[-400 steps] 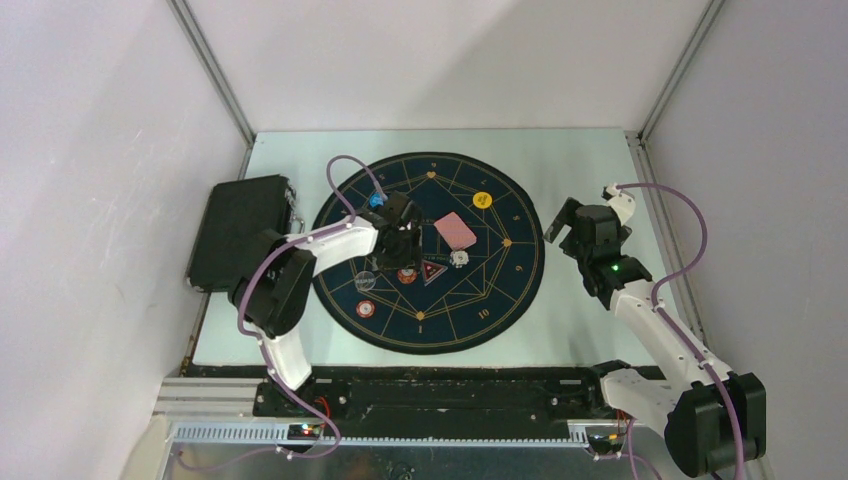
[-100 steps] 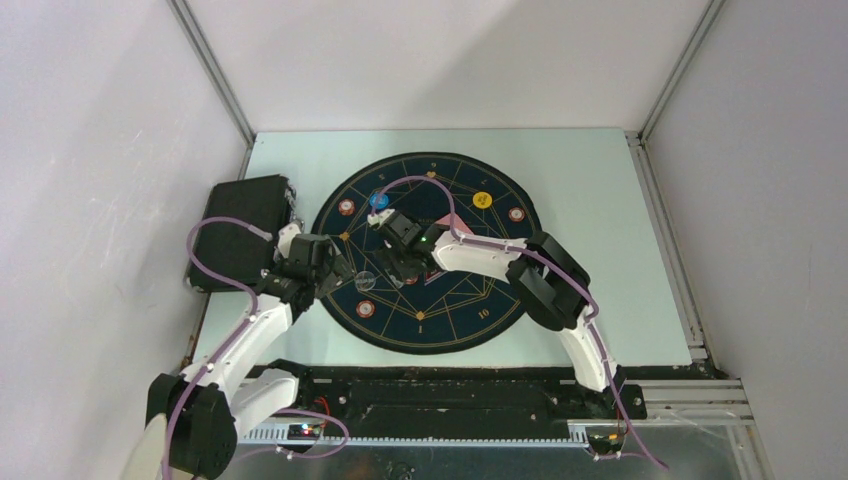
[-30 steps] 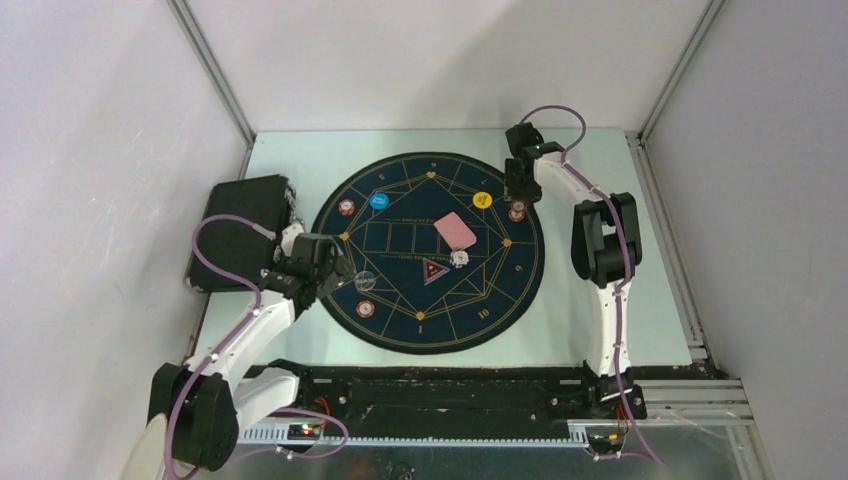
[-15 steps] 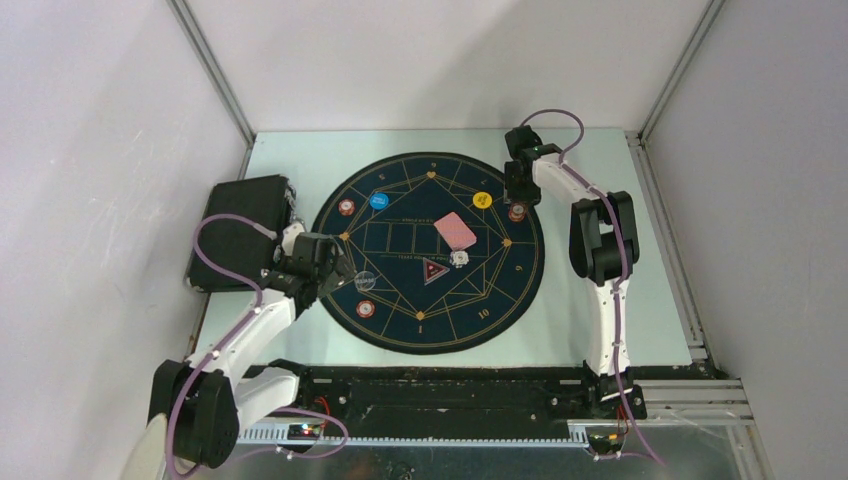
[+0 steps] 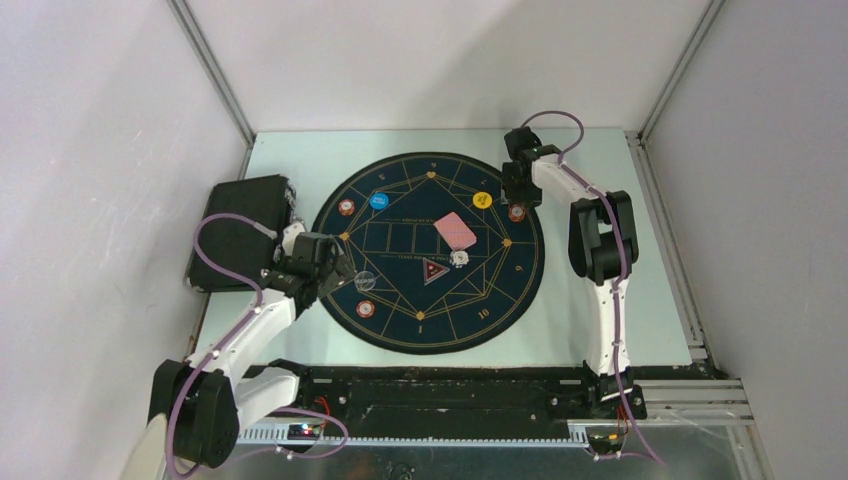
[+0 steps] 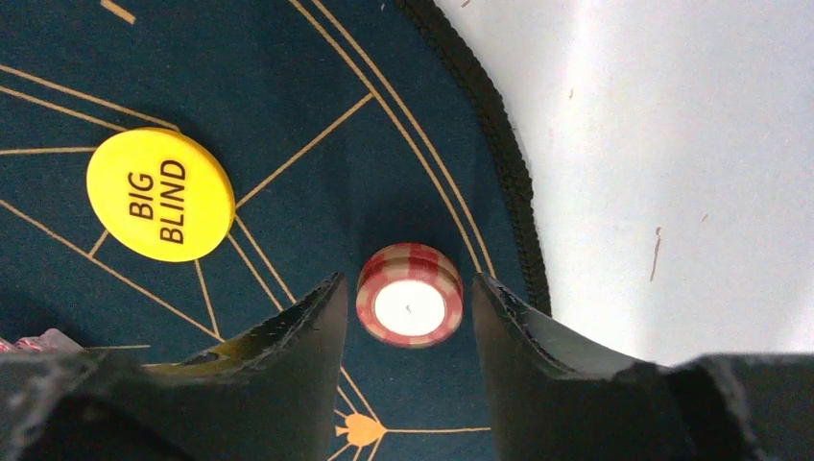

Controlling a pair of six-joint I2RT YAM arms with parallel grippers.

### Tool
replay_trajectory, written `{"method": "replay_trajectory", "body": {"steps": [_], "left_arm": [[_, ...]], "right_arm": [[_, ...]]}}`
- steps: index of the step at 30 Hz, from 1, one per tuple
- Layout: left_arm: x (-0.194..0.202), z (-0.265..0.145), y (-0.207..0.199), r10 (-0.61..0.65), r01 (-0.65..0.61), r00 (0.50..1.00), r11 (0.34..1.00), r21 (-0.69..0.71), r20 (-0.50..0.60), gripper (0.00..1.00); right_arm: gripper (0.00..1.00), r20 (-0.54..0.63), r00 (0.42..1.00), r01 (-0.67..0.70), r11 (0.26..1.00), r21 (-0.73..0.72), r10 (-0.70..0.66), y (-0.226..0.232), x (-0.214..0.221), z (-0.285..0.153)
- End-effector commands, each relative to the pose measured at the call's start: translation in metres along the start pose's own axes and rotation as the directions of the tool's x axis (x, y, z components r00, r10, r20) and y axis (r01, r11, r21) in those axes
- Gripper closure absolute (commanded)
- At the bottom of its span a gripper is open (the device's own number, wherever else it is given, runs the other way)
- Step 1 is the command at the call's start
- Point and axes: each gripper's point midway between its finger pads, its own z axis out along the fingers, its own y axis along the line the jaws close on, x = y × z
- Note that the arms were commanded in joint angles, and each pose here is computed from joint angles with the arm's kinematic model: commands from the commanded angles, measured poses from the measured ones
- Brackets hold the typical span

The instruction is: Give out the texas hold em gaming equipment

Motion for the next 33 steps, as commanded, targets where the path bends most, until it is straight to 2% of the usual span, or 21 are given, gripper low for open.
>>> {"method": "replay_trajectory", "body": {"steps": [1,3,4,7,10,16,19,20,21,24,28,30,33], "left_arm": [[-0.006,-0.003,-0.005,0.013,-0.013,1.0,1.0,0.022,0.02,0.0],[-0.007,-0.004,-0.005,0.013,-0.013,1.0,1.0,0.024,0.025,0.0],[-0.008,-0.005,-0.005,0.012,-0.012,1.0,1.0,0.026,0.029,0.0],[-0.008,-0.006,-0.006,0.01,-0.011,0.999,0.999,0.03,0.033,0.0],[-0.012,-0.01,-0.009,0.009,-0.01,0.999,0.999,0.044,0.041,0.0],[-0.024,-0.027,-0.039,0.04,-0.049,0.997,0.987,0.155,0.06,0.0],[-0.024,-0.042,-0.072,0.148,-0.165,0.985,0.961,0.221,0.091,0.0],[-0.03,-0.05,-0.089,0.164,-0.189,0.98,0.947,0.259,0.115,0.0],[-0.02,-0.054,-0.104,0.234,-0.257,0.966,0.921,0.292,0.111,0.0],[-0.017,-0.071,-0.156,0.334,-0.368,0.93,0.844,0.391,0.155,0.0],[0.016,-0.08,-0.216,0.518,-0.538,0.835,0.703,0.465,0.184,0.0],[0.033,-0.077,-0.239,0.573,-0.569,0.802,0.653,0.5,0.166,0.0],[0.05,-0.067,-0.268,0.607,-0.572,0.784,0.623,0.534,0.132,0.0]], "right_arm": [[0.42,0.014,0.999,-0.029,1.0,0.002,0.029,0.0,-0.005,0.004],[0.32,0.026,0.999,-0.032,0.999,-0.001,0.032,0.0,-0.009,-0.002],[0.25,0.029,0.999,-0.032,0.999,0.0,0.032,0.0,-0.009,-0.005],[0.17,0.064,0.997,-0.039,0.999,-0.008,0.039,0.0,-0.019,-0.026],[0.02,0.12,0.991,-0.049,0.998,-0.034,0.052,0.001,-0.027,-0.056],[0.01,0.276,0.948,-0.13,0.985,-0.112,0.157,-0.004,-0.024,-0.118],[0.0,0.363,0.901,-0.196,0.969,-0.151,0.239,-0.018,-0.016,-0.155],[0.0,0.346,0.907,-0.211,0.969,-0.126,0.242,-0.026,0.002,-0.149],[0.0,0.383,0.883,-0.229,0.962,-0.151,0.27,-0.03,0.002,-0.167],[0.0,0.386,0.879,-0.244,0.959,-0.143,0.281,-0.045,0.036,-0.168],[0.0,0.458,0.825,-0.297,0.944,-0.146,0.331,-0.072,0.058,-0.185],[0.0,0.488,0.786,-0.346,0.924,-0.163,0.38,-0.085,0.066,-0.192],[0.01,0.526,0.725,-0.399,0.893,-0.206,0.446,-0.102,0.074,-0.2]]}}
